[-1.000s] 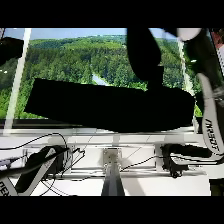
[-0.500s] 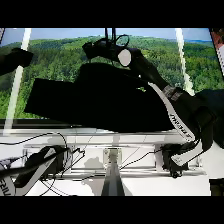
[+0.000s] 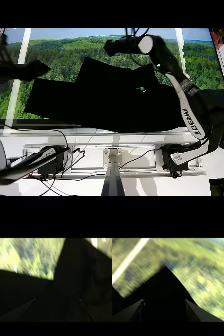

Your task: Fold the clothes and pants, and hang the long-sleeved shirts on hangers.

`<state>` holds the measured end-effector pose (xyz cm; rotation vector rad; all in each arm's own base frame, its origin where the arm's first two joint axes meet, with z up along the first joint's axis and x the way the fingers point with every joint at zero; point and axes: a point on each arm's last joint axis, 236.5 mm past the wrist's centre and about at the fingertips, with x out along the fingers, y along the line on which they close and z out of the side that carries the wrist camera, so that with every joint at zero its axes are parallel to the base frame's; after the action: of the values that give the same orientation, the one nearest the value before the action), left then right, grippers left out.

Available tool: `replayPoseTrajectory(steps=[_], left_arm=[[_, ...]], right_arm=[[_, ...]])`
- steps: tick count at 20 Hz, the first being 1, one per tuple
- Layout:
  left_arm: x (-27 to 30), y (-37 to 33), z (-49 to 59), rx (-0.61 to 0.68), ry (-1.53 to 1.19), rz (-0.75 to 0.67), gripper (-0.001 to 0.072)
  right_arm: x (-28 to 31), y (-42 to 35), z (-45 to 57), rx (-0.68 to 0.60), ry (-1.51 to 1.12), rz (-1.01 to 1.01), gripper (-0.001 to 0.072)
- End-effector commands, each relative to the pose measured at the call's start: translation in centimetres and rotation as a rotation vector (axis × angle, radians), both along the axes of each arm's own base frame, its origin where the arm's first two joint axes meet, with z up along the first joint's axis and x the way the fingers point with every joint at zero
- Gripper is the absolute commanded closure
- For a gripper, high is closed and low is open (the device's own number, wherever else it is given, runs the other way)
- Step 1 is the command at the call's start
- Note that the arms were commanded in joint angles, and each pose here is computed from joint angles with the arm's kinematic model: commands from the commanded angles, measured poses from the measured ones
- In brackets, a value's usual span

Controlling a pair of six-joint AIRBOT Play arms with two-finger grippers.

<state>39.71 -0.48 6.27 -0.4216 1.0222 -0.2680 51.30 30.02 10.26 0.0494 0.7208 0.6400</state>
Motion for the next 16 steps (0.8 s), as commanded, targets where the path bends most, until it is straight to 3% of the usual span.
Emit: replayPoseTrajectory(steps=[1,7,16], left_arm=[[-1.4,-4.0,-5.3,-0.064,0.19,-0.13,0.0128],[-1.2,-11.0,-11.2,-0.123,0.309,-0.244,0.0131],[2.5,-8.5,-14.0,-0.032,0.225,-0.137,0.0131]], right_arm=[[-0.4,-5.1,-1.9,-0.061,0.126,-0.027,0.0157],[0.2,-8.8,-2.6,-0.074,0.172,-0.077,0.0157],[0.4,-9.1,-2.6,-0.078,0.167,-0.083,0.0157]])
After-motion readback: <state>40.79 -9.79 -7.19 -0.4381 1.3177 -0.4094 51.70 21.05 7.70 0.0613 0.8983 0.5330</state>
